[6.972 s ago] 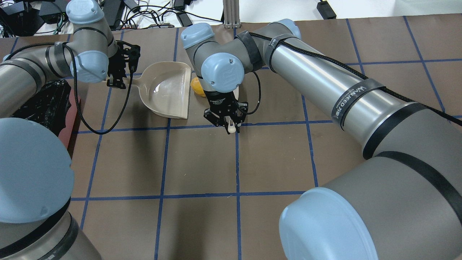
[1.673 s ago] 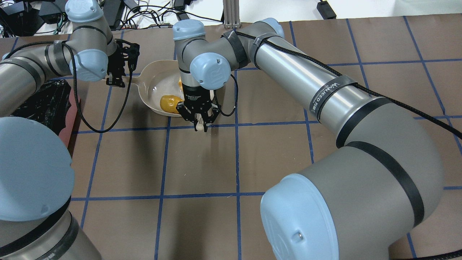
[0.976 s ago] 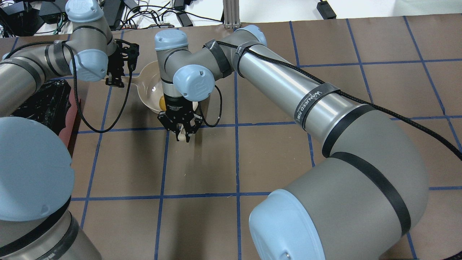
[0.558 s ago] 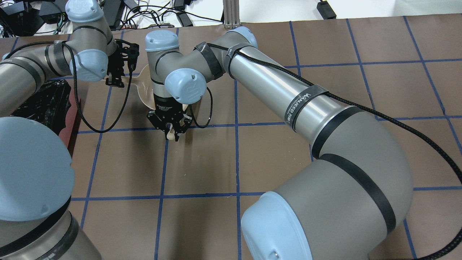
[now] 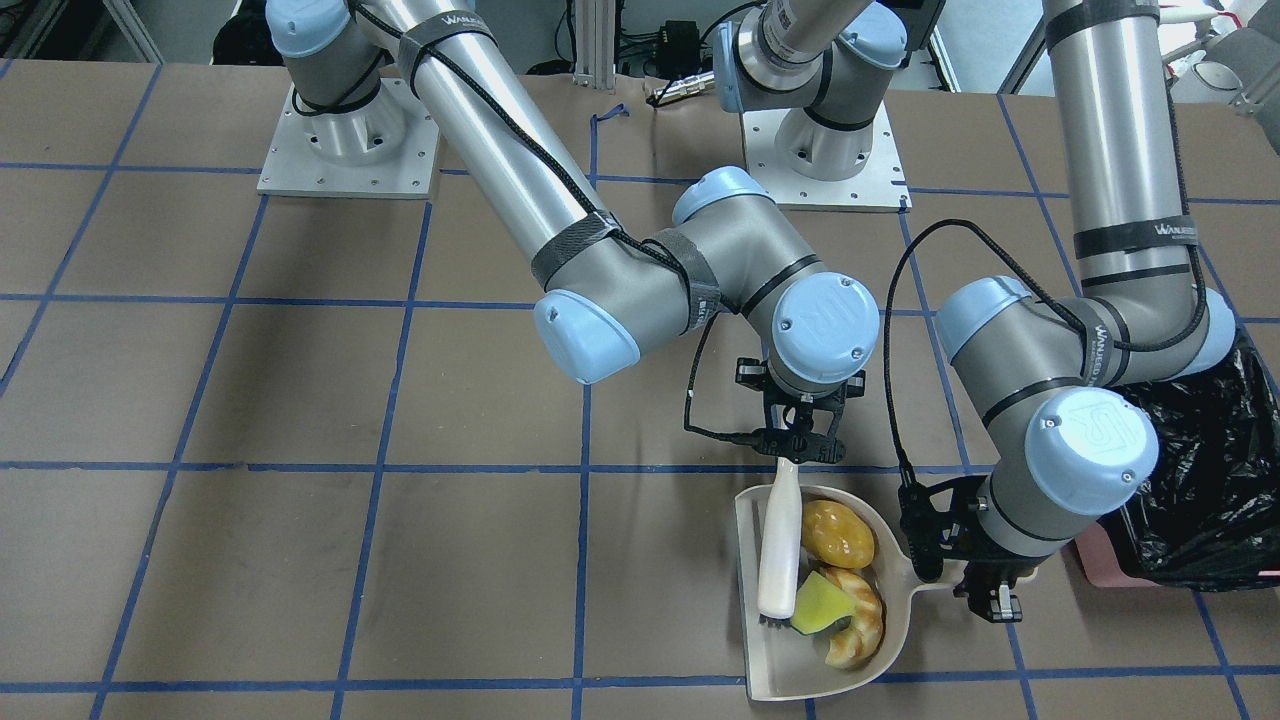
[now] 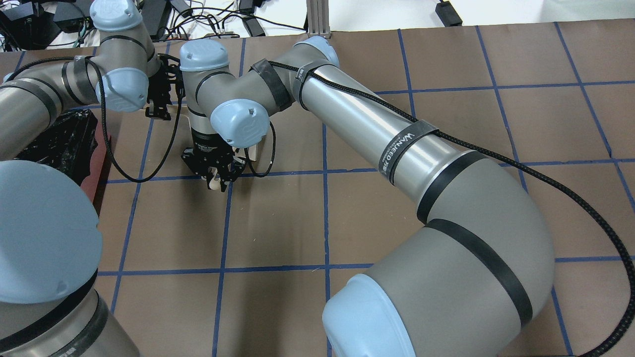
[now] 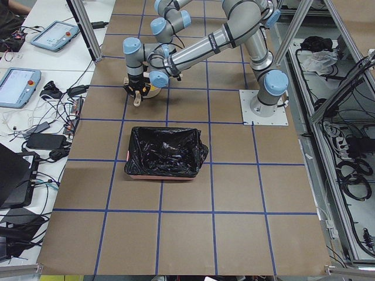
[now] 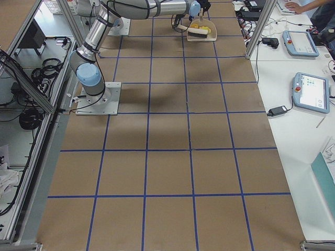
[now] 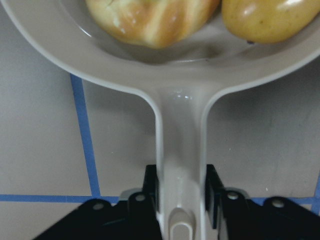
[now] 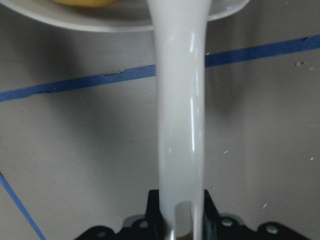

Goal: Sweep and dump trash into bin
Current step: 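Brush the remaining items deeper into the dustpan with the right gripper, then carry the dustpan to the bin with the left gripper while the right returns the brush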

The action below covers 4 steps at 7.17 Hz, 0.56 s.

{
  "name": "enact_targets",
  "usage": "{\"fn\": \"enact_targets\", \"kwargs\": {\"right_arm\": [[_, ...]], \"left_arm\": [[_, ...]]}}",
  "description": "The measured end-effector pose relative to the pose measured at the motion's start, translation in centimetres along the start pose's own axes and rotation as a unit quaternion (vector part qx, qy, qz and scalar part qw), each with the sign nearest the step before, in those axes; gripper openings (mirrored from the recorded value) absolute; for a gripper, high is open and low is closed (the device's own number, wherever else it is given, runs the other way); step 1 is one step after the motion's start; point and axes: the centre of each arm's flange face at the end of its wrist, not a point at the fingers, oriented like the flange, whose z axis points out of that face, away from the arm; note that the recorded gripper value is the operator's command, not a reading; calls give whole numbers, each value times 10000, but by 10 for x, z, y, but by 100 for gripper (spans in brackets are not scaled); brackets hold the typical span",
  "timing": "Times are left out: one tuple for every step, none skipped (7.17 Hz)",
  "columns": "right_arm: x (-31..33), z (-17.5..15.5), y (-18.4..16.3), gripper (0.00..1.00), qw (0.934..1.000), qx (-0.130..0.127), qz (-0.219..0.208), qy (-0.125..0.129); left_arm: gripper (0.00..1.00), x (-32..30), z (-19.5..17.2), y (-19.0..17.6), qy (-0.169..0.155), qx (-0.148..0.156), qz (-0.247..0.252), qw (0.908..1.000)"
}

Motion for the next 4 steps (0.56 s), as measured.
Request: {"fn": "enact_targets", "kwargs": {"right_arm": [[1, -6, 0, 0, 9999, 91, -101, 24], [7, -17, 0, 0, 9995, 207, -194, 135], [19, -28, 0, 0, 9988, 283, -235, 333], [38, -40, -2, 0, 9977, 300, -207, 565]], "left_arm": [[23, 0, 0, 0, 0, 6, -2, 10000], [22, 0, 0, 1, -6, 14, -9, 10000], [22, 0, -2, 2, -16, 27, -16, 10000], [22, 0, -2, 4, -24, 39, -26, 10000]]}}
